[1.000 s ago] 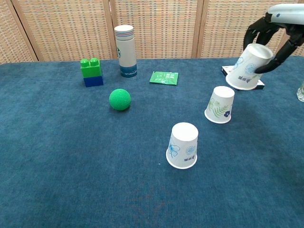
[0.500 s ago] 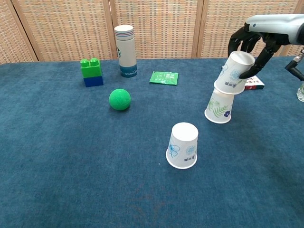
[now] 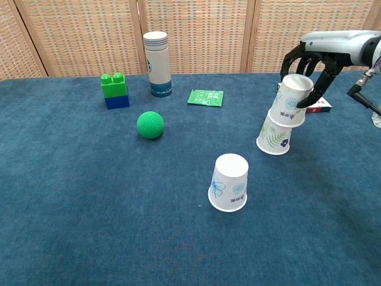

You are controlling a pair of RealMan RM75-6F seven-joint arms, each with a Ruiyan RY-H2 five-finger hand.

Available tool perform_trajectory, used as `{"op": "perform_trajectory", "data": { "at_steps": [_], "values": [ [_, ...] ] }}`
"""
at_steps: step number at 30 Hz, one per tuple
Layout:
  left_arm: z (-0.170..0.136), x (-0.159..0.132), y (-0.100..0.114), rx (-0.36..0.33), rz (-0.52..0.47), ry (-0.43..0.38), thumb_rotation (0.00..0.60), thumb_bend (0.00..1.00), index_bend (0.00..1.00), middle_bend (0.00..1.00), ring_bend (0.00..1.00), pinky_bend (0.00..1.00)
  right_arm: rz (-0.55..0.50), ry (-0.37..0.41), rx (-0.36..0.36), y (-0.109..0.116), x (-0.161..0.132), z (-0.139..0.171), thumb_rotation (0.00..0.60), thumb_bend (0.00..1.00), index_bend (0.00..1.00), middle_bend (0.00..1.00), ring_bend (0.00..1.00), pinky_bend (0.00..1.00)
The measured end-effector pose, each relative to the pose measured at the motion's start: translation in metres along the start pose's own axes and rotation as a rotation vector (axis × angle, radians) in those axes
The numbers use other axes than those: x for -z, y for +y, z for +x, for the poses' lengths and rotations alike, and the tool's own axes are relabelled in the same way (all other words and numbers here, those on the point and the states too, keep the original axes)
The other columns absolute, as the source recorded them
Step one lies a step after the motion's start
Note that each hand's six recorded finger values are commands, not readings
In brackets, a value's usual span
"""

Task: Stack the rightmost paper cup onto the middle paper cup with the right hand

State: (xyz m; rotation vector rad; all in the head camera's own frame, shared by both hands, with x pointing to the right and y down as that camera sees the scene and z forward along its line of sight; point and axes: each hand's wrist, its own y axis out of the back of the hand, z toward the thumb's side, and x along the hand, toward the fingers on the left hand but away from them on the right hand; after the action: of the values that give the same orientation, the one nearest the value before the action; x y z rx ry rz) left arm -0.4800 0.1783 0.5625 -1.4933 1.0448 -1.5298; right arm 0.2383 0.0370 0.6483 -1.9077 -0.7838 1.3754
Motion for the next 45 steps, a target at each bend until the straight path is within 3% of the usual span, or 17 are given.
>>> {"op": "perform_trajectory", "data": {
  "at_steps": [4,9,14,19,23,29,36,41,45],
  "values": [
    [0.001,0.001,0.001,-0.003,-0.005,0.004,0.600,0.18,0.00,0.00,0.00,0.00,-0.026,0.010,0.009,0.001,-0.003,0.000,0.600,0.00,0.22,0.01,0.11,0.23],
    [0.001,0.002,0.001,-0.001,-0.006,0.005,0.600,0.18,0.00,0.00,0.00,0.00,-0.050,0.056,0.053,0.007,-0.011,0.003,0.600,0.00,0.20,0.00,0.05,0.12],
    [0.001,0.002,0.001,-0.001,-0.008,0.007,0.600,0.18,0.00,0.00,0.00,0.00,-0.068,0.137,0.075,0.007,-0.026,0.018,0.600,0.00,0.20,0.04,0.04,0.11],
    [0.002,0.002,0.000,0.007,-0.005,0.005,0.600,0.18,0.00,0.00,0.00,0.00,-0.086,0.232,-0.008,-0.009,-0.040,0.038,0.600,0.00,0.20,0.13,0.06,0.12],
    [0.002,0.002,-0.001,0.013,-0.007,0.005,0.600,0.18,0.00,0.00,0.00,0.00,-0.077,0.332,-0.102,-0.029,-0.055,0.055,0.600,0.00,0.20,0.14,0.08,0.13],
    [0.002,0.002,0.000,0.010,-0.011,0.007,0.600,0.18,0.00,0.00,0.00,0.00,-0.054,0.461,-0.185,-0.059,-0.078,0.072,0.600,0.00,0.21,0.17,0.13,0.14],
    [0.002,0.003,0.000,0.012,-0.012,0.007,0.600,0.18,0.00,0.00,0.00,0.00,-0.049,0.475,-0.202,-0.088,-0.095,0.064,0.600,0.00,0.22,0.20,0.14,0.16],
    [0.002,0.004,0.001,0.011,-0.020,0.009,0.600,0.18,0.00,0.00,0.00,0.00,-0.040,0.433,-0.187,-0.100,-0.092,0.052,0.600,0.00,0.22,0.22,0.15,0.19],
    [0.003,0.004,0.001,0.014,-0.021,0.007,0.600,0.18,0.00,0.00,0.00,0.00,-0.057,0.407,-0.166,-0.101,-0.089,0.045,0.600,0.00,0.28,0.31,0.28,0.33]
  ]
}}
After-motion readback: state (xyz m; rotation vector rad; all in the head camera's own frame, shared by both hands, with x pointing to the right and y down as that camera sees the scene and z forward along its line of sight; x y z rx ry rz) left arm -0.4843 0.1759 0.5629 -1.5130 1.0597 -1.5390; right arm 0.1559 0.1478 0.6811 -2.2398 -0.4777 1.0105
